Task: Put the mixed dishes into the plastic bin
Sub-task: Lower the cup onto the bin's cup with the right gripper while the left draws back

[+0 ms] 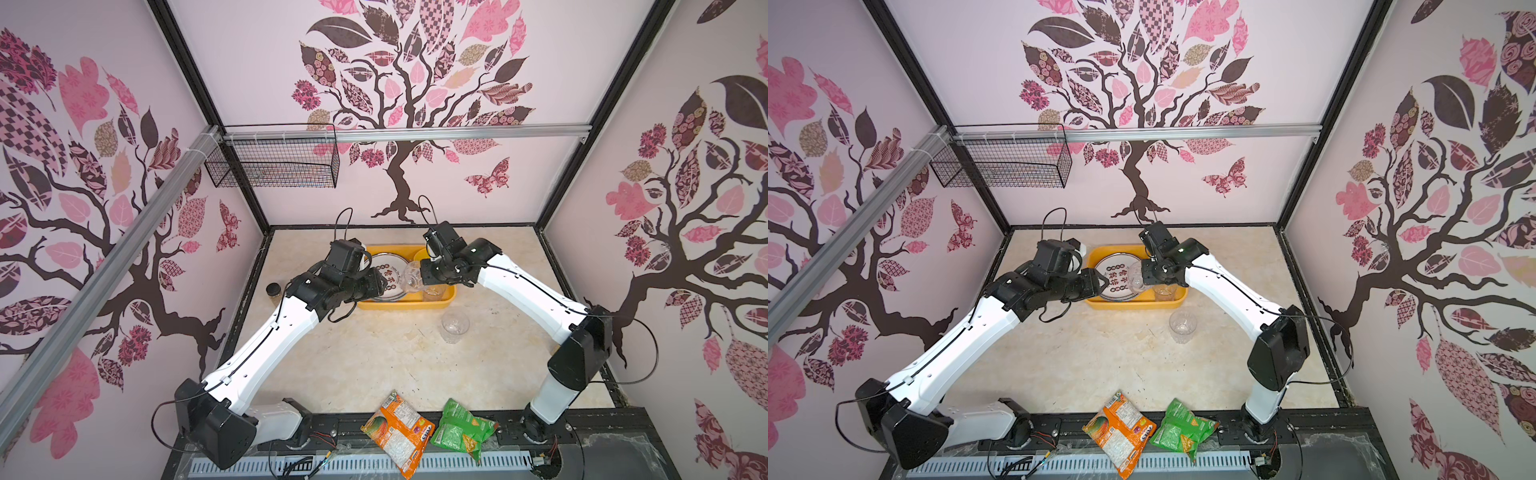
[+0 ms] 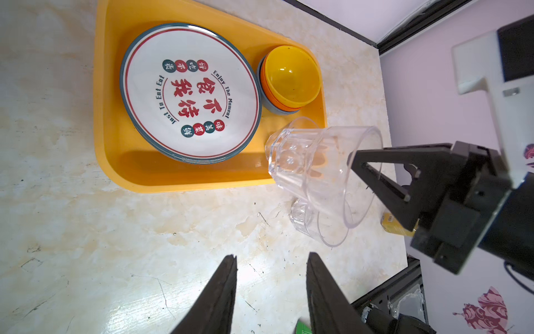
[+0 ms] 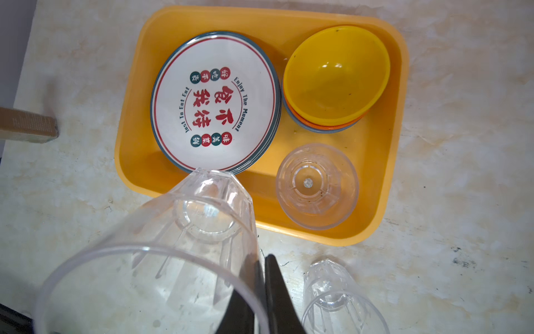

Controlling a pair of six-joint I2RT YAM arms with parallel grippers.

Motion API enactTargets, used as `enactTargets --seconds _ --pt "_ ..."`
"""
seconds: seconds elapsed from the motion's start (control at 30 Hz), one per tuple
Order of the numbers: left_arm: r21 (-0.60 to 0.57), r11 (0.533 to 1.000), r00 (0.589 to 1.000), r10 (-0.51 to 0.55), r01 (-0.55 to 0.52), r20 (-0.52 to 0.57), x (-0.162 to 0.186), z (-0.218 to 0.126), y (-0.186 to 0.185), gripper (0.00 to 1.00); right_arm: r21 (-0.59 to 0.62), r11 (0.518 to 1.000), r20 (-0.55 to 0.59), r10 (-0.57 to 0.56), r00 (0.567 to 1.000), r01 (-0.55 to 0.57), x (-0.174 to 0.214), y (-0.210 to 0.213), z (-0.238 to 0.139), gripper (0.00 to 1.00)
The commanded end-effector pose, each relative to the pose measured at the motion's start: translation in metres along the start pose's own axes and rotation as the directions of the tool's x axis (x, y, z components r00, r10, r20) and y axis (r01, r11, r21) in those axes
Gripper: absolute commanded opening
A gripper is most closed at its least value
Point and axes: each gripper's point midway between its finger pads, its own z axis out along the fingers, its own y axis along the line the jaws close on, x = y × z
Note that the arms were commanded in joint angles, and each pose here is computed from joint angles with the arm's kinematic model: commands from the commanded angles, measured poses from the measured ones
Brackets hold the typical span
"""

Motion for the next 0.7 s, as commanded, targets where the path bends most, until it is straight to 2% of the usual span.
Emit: enactTargets --seconds 0.0,0.33,0.67 --pt "0.028 1.0 1.0 0.006 -0.006 0.015 0.004 -0.002 0.002 0.46 -0.02 1.0 0.01 -0.018 1.0 0.018 -0.007 -0.003 -0.015 0.0" --pt "0.104 0.994 0.999 0.04 -0.043 0.034 0.021 -0.01 0.002 0.58 0.02 1.0 -0.03 0.019 0.999 -0.019 -0.015 -0.036 -0.008 0.01" --pt "0.159 0.986 0.998 0.051 -0.046 -0.023 0.047 0.0 0.007 0.68 0.064 0.996 -0.066 0.066 0.996 -0.061 -0.014 -0.065 0.008 0.02"
